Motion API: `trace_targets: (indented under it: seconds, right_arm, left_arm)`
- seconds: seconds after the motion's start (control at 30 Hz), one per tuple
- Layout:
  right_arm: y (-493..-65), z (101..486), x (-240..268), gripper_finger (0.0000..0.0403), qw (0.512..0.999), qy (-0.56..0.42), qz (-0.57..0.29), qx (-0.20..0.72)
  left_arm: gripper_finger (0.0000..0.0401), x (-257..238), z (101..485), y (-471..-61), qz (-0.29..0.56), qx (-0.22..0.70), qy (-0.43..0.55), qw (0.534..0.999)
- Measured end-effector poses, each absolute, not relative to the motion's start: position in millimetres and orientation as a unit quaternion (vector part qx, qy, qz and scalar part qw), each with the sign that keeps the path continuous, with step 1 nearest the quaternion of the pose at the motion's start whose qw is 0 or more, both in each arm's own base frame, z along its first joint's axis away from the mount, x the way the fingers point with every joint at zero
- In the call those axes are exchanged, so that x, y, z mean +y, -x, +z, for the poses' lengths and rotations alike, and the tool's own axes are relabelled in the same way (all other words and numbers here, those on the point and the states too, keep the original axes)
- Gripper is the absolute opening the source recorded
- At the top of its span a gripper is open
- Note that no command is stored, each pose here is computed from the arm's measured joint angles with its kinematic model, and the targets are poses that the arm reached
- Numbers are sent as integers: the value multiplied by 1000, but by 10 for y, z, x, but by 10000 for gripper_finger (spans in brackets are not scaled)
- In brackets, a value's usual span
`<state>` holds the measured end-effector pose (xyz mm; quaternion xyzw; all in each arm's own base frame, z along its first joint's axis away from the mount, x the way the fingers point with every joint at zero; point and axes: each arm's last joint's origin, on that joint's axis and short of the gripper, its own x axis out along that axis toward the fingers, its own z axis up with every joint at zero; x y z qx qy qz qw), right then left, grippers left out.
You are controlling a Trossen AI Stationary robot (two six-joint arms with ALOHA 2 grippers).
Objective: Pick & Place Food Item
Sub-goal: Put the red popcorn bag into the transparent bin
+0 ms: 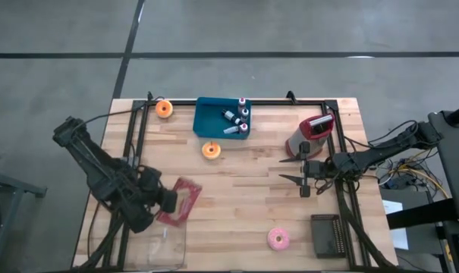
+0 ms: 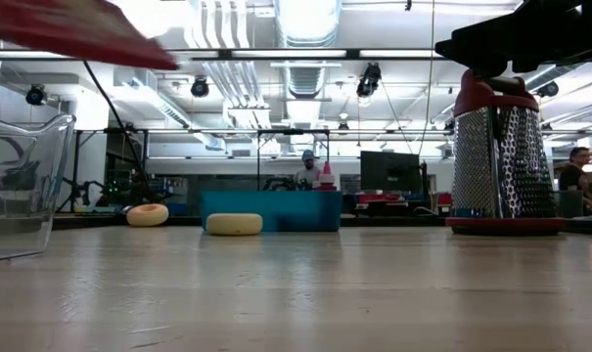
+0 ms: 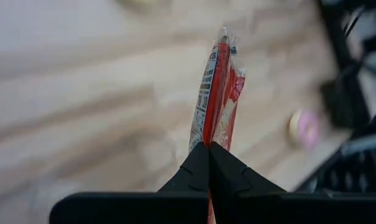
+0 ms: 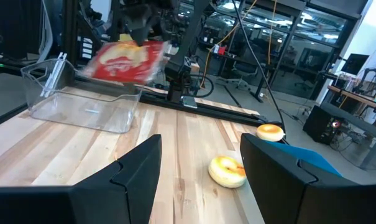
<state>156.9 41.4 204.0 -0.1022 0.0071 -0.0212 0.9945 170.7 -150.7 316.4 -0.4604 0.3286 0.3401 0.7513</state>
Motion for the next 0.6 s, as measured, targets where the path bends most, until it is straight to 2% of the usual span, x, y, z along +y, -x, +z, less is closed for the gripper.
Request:
trace_targets:
  seconds: [0.17,0.43,0.6]
  right_arm:
    - [-1569,2040,414,217,995,102,-21,7]
    - [-1569,2040,415,217,995,102,-21,7]
    - [-1569,2040,415,217,995,102,-21,7]
  left_arm:
    - [0,-1636,3144,-1581,309,397,450,738]
    - [0,-1773,3114,-1447,295,437,453,719]
    - [0,-1856,3012,-1478,298,456,422,724]
